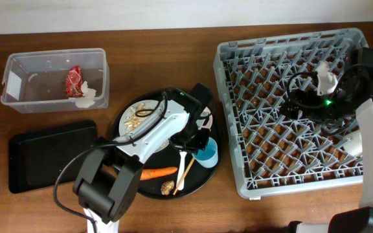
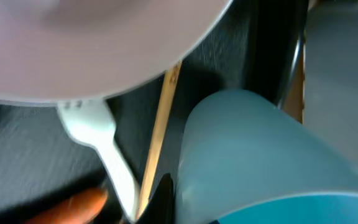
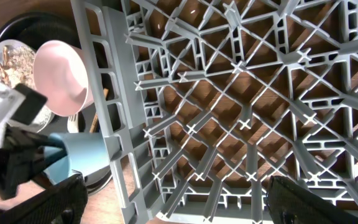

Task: Sort waste into correct bins and load items into the dishwasher rack
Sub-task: 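Hand the blue cup to the right gripper above the rack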

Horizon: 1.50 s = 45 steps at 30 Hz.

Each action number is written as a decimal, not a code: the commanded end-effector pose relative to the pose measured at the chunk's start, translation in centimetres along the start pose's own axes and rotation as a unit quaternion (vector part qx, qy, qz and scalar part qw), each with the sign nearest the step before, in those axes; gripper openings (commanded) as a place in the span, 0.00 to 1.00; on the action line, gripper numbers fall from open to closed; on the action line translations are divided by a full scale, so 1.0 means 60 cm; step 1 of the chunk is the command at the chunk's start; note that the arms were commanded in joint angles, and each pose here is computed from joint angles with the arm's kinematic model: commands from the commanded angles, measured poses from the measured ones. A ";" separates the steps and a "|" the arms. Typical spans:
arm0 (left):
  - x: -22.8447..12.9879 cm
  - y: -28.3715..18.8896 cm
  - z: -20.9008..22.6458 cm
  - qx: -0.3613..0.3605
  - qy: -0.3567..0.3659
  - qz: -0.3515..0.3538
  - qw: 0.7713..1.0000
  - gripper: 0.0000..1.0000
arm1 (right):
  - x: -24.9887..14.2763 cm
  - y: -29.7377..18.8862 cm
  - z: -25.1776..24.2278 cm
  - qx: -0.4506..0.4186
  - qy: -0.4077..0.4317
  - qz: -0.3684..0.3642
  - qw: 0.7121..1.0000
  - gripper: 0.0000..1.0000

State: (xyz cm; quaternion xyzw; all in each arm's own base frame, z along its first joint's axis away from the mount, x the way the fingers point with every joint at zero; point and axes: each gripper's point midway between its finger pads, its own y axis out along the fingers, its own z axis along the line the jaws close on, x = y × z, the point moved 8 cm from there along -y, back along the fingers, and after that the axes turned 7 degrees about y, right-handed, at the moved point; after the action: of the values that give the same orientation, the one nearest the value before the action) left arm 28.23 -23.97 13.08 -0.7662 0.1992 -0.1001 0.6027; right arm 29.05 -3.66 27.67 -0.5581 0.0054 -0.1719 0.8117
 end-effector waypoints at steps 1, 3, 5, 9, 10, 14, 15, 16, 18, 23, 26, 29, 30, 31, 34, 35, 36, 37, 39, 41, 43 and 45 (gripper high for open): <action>0.020 -0.102 0.016 -0.007 0.005 -0.064 0.998 0.00 | 0.003 -0.008 0.002 -0.006 -0.010 -0.009 1.000 0.97; 0.022 -0.157 0.033 -0.018 0.006 -0.094 0.995 0.00 | 0.003 -0.008 0.000 -0.012 -0.009 -0.010 1.000 1.00; 0.025 -0.210 0.046 -0.057 0.018 -0.133 0.989 0.00 | 0.003 -0.008 0.001 -0.010 -0.010 -0.010 1.000 0.99; 0.046 -0.291 0.055 -0.221 0.101 -0.239 0.940 0.00 | 0.003 -0.007 0.027 0.077 -0.088 -0.009 0.993 0.99; 0.050 -0.304 0.057 -0.257 0.118 -0.258 0.924 0.00 | 0.003 -0.007 0.037 0.111 -0.113 -0.012 0.987 0.99; 0.059 -0.343 0.059 -0.375 0.173 -0.305 0.858 0.00 | 0.003 -0.016 0.087 0.281 -0.216 -0.041 0.934 0.99; 0.059 -0.346 0.055 -0.394 0.183 -0.306 0.847 0.00 | 0.002 -0.018 0.099 0.315 -0.234 -0.048 0.918 0.99; 0.059 -0.348 0.051 -0.410 0.189 -0.305 0.839 0.00 | 0.001 -0.020 0.114 0.352 -0.255 -0.057 0.899 0.99; 0.057 -0.348 0.043 -0.423 0.203 -0.303 0.829 0.00 | -0.002 -0.023 0.136 0.395 -0.280 -0.065 0.873 0.99; 0.048 -0.358 0.026 -0.471 0.221 -0.295 0.801 0.00 | -0.008 -0.017 0.188 0.448 -0.337 -0.076 0.824 0.99; 0.048 -0.358 0.026 -0.473 0.221 -0.294 0.801 0.00 | -0.011 -0.025 0.217 0.496 -0.362 -0.090 0.784 0.99; 0.047 -0.358 0.026 -0.474 0.221 -0.294 0.800 0.00 | -0.015 -0.034 0.238 0.538 -0.380 -0.100 0.746 0.98; 0.047 -0.358 0.026 -0.475 0.220 -0.293 0.800 0.00 | -0.016 -0.036 0.244 0.546 -0.385 -0.101 0.737 0.99; 0.047 -0.358 0.026 -0.475 0.219 -0.292 0.801 0.00 | -0.018 -0.037 0.249 0.554 -0.389 -0.102 0.729 0.99; 0.046 -0.357 0.023 -0.475 0.221 -0.291 0.801 0.00 | -0.024 -0.038 0.263 0.567 -0.403 -0.102 0.711 0.99; 0.046 -0.357 0.021 -0.476 0.221 -0.289 0.801 0.00 | -0.025 -0.037 0.267 0.569 -0.407 -0.101 0.707 0.99; 0.046 -0.356 0.018 -0.476 0.223 -0.288 0.800 0.00 | -0.027 -0.038 0.271 0.573 -0.411 -0.101 0.702 0.99; 0.046 -0.355 0.014 -0.477 0.225 -0.285 0.800 0.00 | -0.028 -0.037 0.275 0.575 -0.415 -0.101 0.698 0.99; 0.045 -0.352 0.006 -0.478 0.229 -0.281 0.800 0.00 | -0.032 -0.036 0.281 0.577 -0.421 -0.098 0.693 0.99; 0.046 -0.350 0.003 -0.474 0.230 -0.280 0.802 0.00 | -0.033 -0.035 0.284 0.578 -0.423 -0.097 0.691 0.96; 0.045 -0.349 -0.001 -0.474 0.232 -0.278 0.803 0.00 | -0.033 -0.036 0.284 0.578 -0.423 -0.098 0.691 0.79; 0.045 -0.349 -0.001 -0.474 0.232 -0.278 0.803 0.00 | -0.033 -0.035 0.283 0.578 -0.423 -0.098 0.691 0.66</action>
State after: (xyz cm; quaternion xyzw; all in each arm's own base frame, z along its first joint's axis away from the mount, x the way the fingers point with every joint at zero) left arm 34.35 -20.84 33.28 -0.9358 0.1316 -0.3240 0.0450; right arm 30.43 11.05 34.81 -0.0278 -0.4851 0.0284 0.8736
